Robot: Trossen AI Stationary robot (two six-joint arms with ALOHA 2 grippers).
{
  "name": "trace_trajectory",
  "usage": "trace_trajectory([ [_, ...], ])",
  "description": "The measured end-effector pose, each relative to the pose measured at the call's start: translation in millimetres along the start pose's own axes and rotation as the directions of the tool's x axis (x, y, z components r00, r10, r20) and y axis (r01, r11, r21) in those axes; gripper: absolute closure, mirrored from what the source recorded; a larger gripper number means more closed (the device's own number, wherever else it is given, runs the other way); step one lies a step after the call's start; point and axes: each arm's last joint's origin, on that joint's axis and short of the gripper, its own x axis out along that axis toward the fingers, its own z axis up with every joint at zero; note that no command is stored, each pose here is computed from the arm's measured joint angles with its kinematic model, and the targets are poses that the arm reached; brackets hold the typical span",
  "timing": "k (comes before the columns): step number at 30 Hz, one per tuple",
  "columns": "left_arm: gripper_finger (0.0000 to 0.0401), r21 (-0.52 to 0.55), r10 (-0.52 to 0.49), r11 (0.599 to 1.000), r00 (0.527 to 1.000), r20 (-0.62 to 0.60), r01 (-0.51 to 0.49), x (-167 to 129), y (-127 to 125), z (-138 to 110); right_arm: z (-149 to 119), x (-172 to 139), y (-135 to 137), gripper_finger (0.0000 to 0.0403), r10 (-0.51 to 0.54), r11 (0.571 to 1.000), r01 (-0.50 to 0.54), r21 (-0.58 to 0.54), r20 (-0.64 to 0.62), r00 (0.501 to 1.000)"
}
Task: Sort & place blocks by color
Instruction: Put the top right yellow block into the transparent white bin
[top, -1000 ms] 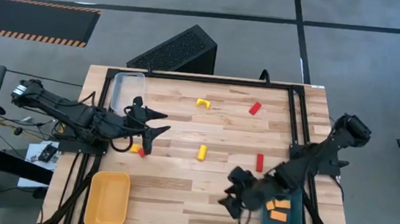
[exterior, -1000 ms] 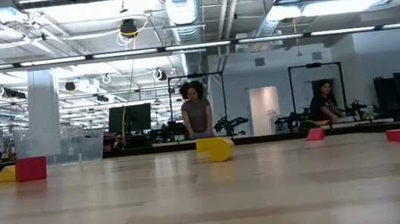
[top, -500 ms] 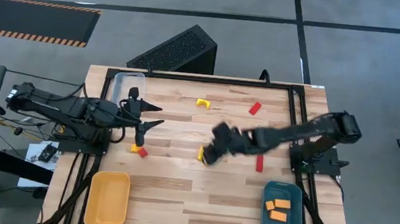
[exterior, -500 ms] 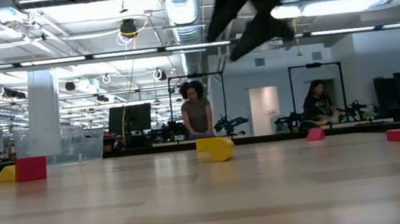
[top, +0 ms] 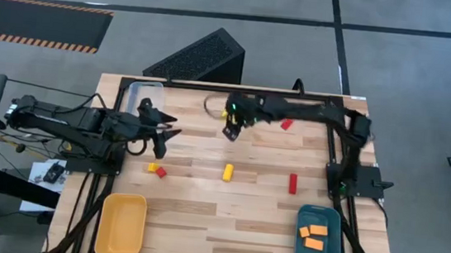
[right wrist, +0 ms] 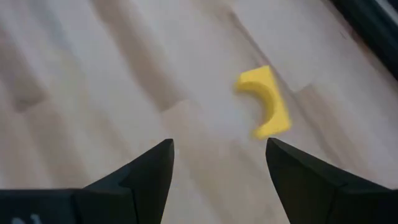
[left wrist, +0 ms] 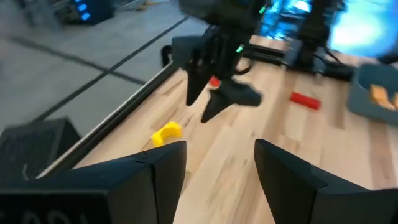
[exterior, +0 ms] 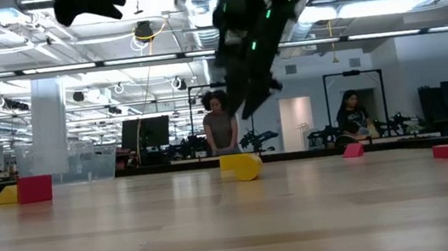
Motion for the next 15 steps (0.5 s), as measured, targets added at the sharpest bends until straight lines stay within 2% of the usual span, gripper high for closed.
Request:
trace_trajectory([
  [3, 0.0218, -0.078, 0.048, 0.996, 0.999, 0.015, -0.047, 0.2, 1.7, 0.5, 6.2, 26.4, -27.7, 0.0127, 0.023, 1.000, -0.024, -0.019, -0.079, 0.997],
  [6, 0.0218, -0.141, 0.098, 0.986, 0.995, 0.031, -0.092, 0.1, 3.1, 0.9, 15.4, 40.0, -42.8, 0.0127, 0.030, 0.997, -0.037, -0.066, -0.102, 0.994],
  [15, 0.0218, -0.289, 0.217, 0.939, 0.974, 0.070, -0.188, -0.4, 6.5, 2.1, 39.5, 50.5, -75.9, 0.0127, 0.021, 0.986, -0.039, -0.163, -0.111, 0.994],
])
